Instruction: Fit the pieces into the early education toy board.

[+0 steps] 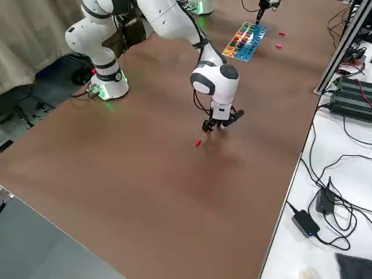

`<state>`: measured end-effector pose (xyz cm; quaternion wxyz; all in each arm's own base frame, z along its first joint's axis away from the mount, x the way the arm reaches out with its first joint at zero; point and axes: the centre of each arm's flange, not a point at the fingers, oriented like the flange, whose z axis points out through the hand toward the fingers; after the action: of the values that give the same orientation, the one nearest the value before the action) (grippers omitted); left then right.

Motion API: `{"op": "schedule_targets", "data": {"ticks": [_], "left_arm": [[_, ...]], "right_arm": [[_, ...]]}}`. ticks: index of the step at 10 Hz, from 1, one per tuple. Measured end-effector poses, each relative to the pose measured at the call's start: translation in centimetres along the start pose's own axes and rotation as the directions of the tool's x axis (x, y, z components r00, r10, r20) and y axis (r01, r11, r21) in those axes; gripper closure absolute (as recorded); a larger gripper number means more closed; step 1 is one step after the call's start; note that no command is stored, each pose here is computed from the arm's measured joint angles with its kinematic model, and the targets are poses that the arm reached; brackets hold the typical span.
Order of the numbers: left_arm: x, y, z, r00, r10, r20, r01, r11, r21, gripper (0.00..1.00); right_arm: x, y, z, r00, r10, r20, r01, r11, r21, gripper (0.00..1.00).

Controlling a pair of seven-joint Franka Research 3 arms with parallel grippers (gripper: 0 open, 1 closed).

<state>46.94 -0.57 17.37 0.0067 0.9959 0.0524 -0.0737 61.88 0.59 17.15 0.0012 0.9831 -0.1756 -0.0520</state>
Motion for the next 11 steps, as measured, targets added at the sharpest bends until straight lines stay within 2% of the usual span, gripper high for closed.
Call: {"op": "schedule_targets", "data": {"ticks": [7, 11], "left_arm": [[-0.1, 3.0, 0.0, 1.000, 0.015, -0.004, -0.015, 1.000, 0.011, 0.98], [-0.4, 11.0, 0.1, 1.000, 0.016, -0.015, -0.016, 0.999, 0.040, 0.99]], "right_arm": [[0.0, 0.2, -2.2, 0.998, -0.061, 0.006, 0.061, 0.998, -0.006, 0.31], [0.3, 2.6, -1.5, 0.999, -0.024, 0.023, 0.025, 1.000, -0.009, 0.31]]}}
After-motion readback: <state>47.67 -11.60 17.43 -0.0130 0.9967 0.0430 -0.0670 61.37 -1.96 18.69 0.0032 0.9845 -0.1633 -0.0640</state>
